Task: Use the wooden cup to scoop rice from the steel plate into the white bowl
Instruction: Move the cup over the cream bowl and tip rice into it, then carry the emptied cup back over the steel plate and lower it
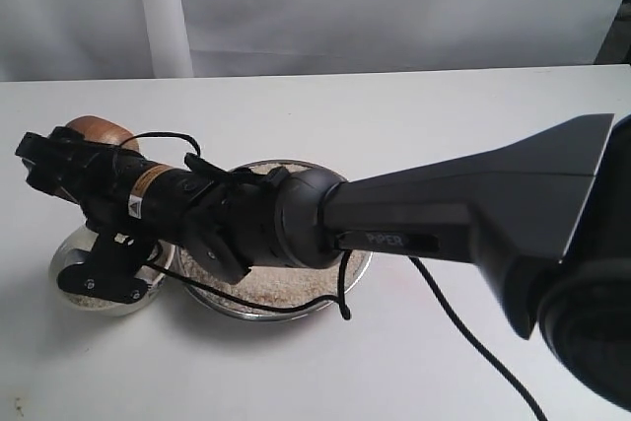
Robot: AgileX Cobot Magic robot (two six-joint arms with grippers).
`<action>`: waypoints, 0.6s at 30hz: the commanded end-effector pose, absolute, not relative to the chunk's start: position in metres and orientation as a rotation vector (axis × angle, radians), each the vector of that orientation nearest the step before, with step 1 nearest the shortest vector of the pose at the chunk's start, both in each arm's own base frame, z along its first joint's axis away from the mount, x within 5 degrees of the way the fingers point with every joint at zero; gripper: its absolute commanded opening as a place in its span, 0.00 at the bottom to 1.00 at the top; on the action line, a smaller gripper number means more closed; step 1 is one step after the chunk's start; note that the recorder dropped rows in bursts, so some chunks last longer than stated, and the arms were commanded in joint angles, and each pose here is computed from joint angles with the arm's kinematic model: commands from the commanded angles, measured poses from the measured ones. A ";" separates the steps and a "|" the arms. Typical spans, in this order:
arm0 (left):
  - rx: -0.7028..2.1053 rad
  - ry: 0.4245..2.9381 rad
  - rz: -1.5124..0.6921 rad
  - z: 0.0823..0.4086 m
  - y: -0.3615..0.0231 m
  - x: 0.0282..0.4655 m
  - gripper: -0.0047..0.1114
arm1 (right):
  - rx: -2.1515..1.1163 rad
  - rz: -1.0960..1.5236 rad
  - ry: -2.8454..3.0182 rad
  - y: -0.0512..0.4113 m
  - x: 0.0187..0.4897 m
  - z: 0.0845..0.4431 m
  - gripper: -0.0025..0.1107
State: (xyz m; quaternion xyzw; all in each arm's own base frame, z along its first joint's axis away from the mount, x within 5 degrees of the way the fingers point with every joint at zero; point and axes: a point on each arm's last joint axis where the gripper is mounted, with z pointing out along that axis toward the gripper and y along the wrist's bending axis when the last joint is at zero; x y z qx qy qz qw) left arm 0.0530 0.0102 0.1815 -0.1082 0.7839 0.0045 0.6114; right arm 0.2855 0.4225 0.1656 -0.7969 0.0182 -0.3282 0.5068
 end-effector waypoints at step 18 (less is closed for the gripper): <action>-0.248 1.797 -0.001 0.183 0.010 0.053 0.04 | -1.839 -0.512 0.513 0.408 0.297 0.194 0.02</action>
